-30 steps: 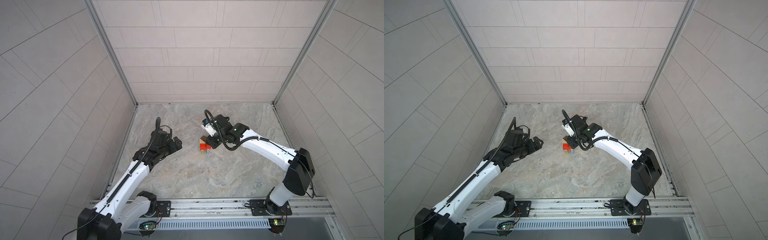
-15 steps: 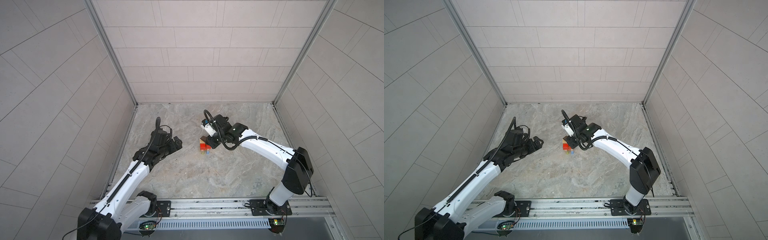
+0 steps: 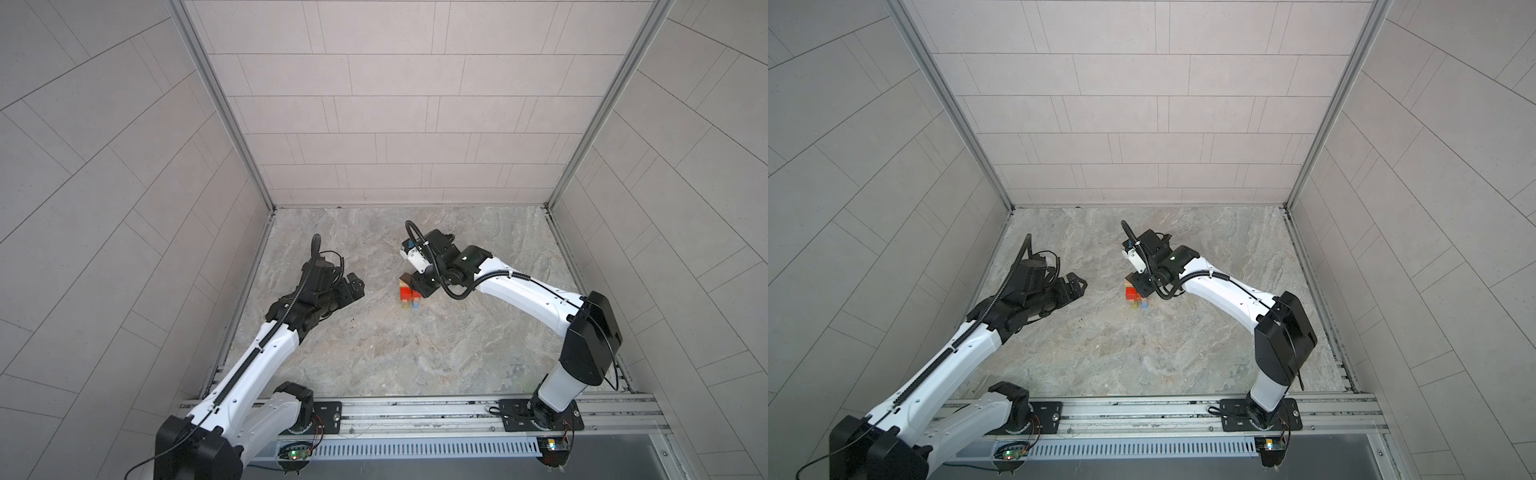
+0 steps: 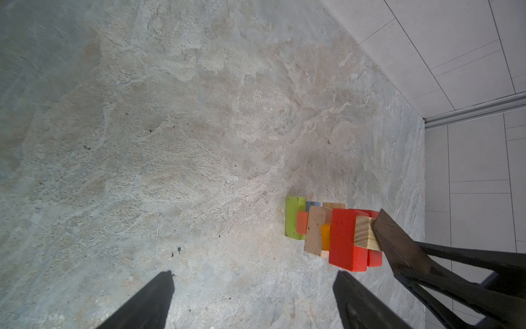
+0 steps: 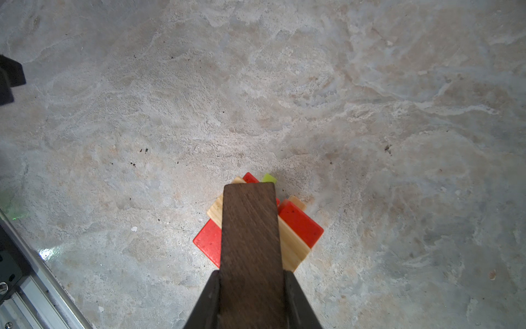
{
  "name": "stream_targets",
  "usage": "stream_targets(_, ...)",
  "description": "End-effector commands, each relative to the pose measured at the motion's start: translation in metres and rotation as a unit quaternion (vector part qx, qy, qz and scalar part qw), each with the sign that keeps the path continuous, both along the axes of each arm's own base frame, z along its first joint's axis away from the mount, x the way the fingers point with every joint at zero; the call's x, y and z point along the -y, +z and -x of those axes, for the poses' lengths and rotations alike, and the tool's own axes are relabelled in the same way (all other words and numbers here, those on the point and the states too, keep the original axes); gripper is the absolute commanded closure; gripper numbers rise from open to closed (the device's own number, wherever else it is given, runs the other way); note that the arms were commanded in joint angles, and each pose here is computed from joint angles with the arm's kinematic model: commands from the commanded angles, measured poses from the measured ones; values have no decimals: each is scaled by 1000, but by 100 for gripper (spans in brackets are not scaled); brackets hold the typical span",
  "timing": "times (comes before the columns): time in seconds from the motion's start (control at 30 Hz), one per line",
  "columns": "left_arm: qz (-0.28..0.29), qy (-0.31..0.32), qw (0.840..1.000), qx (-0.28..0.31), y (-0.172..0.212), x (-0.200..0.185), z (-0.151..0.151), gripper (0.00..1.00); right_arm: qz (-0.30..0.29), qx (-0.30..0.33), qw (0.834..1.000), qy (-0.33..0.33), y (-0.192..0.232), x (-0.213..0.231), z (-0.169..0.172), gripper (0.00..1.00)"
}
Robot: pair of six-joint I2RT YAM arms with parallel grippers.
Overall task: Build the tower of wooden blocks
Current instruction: 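Lower the dark brown wedge onto the light wooden block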
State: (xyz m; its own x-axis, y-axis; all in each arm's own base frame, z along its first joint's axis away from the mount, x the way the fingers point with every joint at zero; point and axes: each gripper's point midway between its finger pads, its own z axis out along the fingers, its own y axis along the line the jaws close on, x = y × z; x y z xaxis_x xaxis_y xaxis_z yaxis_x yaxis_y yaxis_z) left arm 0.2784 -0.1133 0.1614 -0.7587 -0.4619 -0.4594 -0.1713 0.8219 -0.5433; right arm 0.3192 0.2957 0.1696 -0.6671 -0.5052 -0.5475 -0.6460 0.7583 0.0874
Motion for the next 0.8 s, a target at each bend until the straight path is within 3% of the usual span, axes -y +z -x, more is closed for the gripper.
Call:
stream_targets(0.0, 1, -1, 1000, 0, -3, 1, 1, 5, -10, 10, 1000, -3, 10, -5, -4, 82)
stream_targets(0.43, 2, 0, 1000, 0, 0, 1, 0, 5, -8, 14, 1000, -6, 12, -4, -5, 51)
stream_targets(0.77, 0, -2, 1000, 2, 9, 1, 0, 5, -13, 44, 999, -14, 33, 3, -7, 38)
